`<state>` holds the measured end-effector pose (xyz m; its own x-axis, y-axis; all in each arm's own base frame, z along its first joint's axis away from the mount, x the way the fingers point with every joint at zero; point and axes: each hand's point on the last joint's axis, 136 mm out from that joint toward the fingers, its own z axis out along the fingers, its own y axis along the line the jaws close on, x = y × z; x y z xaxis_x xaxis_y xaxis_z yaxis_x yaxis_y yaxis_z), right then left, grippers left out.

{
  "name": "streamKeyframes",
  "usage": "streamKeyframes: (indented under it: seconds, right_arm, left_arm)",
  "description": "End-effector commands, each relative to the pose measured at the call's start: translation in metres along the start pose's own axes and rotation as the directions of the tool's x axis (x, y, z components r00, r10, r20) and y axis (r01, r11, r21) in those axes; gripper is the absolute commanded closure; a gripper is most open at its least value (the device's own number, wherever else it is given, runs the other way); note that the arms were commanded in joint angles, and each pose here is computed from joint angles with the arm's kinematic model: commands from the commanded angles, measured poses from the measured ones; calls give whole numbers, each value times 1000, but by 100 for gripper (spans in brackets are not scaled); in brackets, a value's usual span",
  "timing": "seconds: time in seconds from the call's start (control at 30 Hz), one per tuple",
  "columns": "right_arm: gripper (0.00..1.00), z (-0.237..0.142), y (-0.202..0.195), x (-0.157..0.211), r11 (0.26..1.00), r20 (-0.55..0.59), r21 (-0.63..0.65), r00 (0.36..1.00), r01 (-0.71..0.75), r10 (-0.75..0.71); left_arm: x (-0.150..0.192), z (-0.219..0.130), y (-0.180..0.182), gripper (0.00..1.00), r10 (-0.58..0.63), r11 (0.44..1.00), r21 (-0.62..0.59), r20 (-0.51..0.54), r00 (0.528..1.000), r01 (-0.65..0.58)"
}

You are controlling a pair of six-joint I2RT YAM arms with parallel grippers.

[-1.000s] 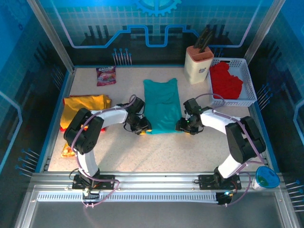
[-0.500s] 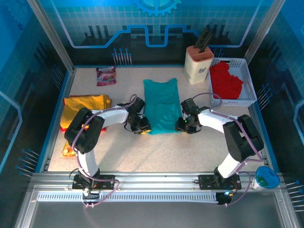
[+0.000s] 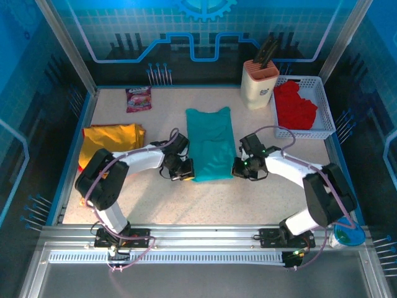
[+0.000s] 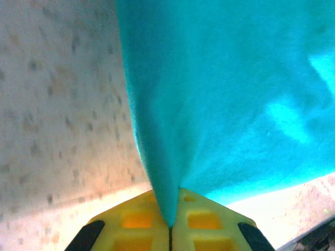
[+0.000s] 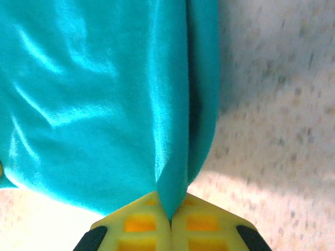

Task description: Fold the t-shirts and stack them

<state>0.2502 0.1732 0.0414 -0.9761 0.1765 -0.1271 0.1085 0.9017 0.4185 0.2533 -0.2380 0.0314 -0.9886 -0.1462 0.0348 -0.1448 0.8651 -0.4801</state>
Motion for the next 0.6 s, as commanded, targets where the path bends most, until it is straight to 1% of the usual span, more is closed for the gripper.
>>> streamKeyframes:
  seconds: [0.0,0.07,0.23,0.3,0.43,0.57]
  right_arm:
    - [100,-8,-7,37,1000,-66,3,997,-26,26]
    - [100,-13,-11,54,1000,-74,14,997,-27,28]
    - [100,-26,-20,96,999,-75,36,996,-36,39]
    - [100,-32,-25,110,998,-72,43,996,-44,47]
    - [100,-53,-22,121,999,-41,35,998,-35,37]
    - [100,-77,-12,118,1000,5,17,1000,-26,26]
  left_arm:
    - [31,-14,-1,95,40,999,-2,-7,999,-40]
    - [48,-18,2,95,32,999,-7,-6,999,-32]
    - [94,-23,13,95,-32,999,3,-10,999,32]
    - [112,-28,11,95,-28,999,18,-13,1000,28]
    - [133,-41,8,94,-10,1000,15,-3,1000,10]
    - [135,-58,3,93,-6,999,36,26,1000,5]
